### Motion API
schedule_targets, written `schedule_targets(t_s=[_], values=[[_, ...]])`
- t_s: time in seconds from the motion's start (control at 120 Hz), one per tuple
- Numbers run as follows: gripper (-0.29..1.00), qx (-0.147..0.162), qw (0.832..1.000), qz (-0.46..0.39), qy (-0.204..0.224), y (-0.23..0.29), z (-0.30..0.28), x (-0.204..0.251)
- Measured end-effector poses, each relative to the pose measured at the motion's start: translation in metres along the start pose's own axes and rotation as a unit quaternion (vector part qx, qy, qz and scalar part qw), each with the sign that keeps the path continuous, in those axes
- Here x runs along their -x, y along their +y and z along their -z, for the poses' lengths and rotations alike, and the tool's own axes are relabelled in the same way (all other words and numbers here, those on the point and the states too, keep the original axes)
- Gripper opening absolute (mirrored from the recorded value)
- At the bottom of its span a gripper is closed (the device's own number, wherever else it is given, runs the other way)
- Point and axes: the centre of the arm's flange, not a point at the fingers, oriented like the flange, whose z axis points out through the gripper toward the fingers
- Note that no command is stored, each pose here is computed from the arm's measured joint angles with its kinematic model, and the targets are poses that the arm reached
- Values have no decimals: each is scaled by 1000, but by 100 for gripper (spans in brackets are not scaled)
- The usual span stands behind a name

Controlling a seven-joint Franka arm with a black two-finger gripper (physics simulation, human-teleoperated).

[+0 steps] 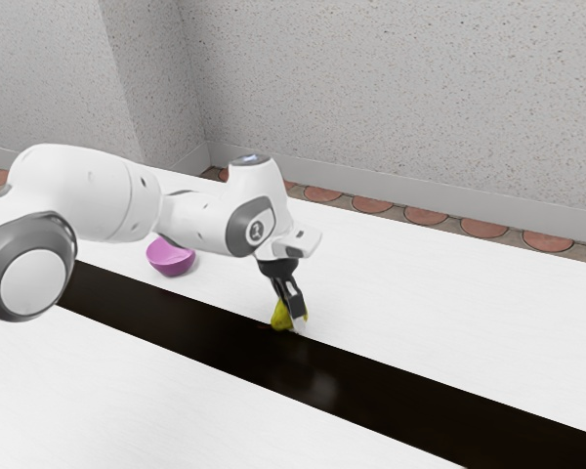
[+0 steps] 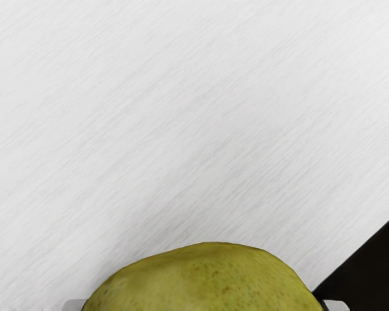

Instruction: Place the pear in the bowl.

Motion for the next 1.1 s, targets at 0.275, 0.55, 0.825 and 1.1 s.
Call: schedule_targets(t_s=[0.275,0.55,0.825,1.1], values=[[15,-38,999,5,38,-2,92,20],[9,-103,991,65,48,-103,182,106],[7,-162,982,91,34,-195,207,151],[8,-136,987,88,-2,-238,125,156]])
